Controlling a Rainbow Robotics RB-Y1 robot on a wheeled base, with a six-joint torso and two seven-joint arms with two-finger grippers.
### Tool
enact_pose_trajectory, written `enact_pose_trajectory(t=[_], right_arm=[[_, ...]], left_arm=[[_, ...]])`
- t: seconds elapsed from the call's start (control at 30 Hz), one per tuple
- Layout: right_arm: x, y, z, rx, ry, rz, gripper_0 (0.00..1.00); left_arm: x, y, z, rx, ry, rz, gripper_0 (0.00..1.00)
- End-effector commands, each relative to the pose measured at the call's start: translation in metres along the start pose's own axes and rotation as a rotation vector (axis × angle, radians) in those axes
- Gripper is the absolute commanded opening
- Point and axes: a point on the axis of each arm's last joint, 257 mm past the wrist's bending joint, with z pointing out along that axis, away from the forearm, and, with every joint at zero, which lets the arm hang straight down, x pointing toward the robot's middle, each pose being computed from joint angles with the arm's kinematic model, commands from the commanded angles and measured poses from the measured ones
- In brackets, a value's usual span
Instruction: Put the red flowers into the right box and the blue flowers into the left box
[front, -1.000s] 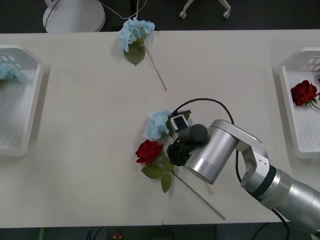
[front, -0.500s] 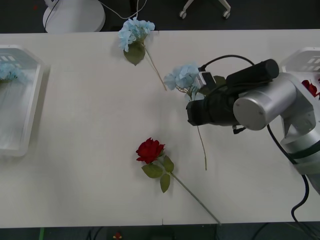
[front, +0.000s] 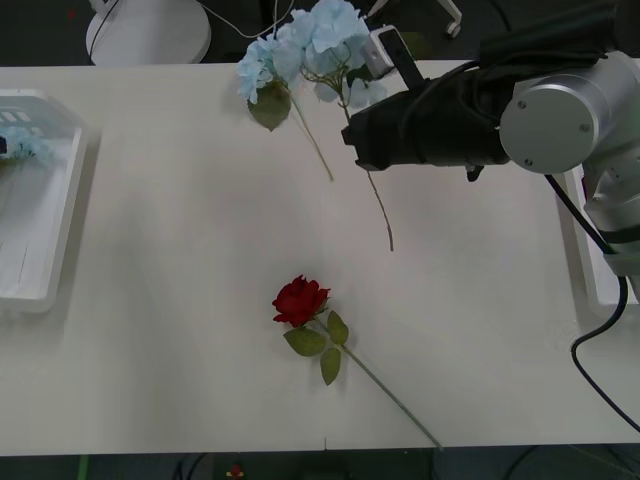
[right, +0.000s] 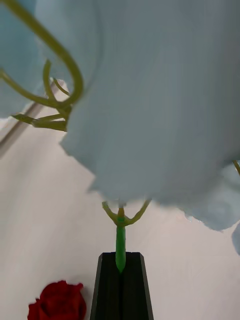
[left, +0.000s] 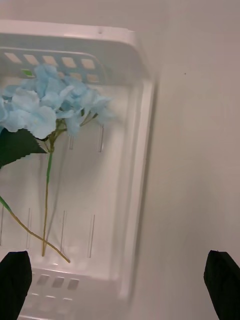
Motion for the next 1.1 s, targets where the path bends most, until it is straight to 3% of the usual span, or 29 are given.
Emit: enact_pose_trajectory(t=[0.03,0.23,0.57,0.83,1.1], right_arm=[[-0.068,0.041,-0.013,-0.075,-0.156,-0.136,0.0],[-0.113,0.085,-0.016,-0.167,-0.266,-0.128,0.0],[-0.151,0.123,-0.004,-0.24,-0.343,-0.092,0.0],[-0.166,0.139,0.01,-0.259,-0.372,-0.067,0.0],[-0.164,0.149,0.015,-0.272,-0.369,-0.069,0.0]], left_arm=[[-0.035,-0.073,-0.027,0.074,-0.079,-0.108,1.0],[-0.025,-0.143,-0.014,0.212,-0.112,-0.009,1.0],[0.023,-0.182,-0.014,0.548,-0.176,0.211,1.0],[0.073,-0.216,-0.03,0.876,-0.359,0.198,1.0],[0.088,-0.247,-0.065,1.094,-0.573,0.108,1.0]])
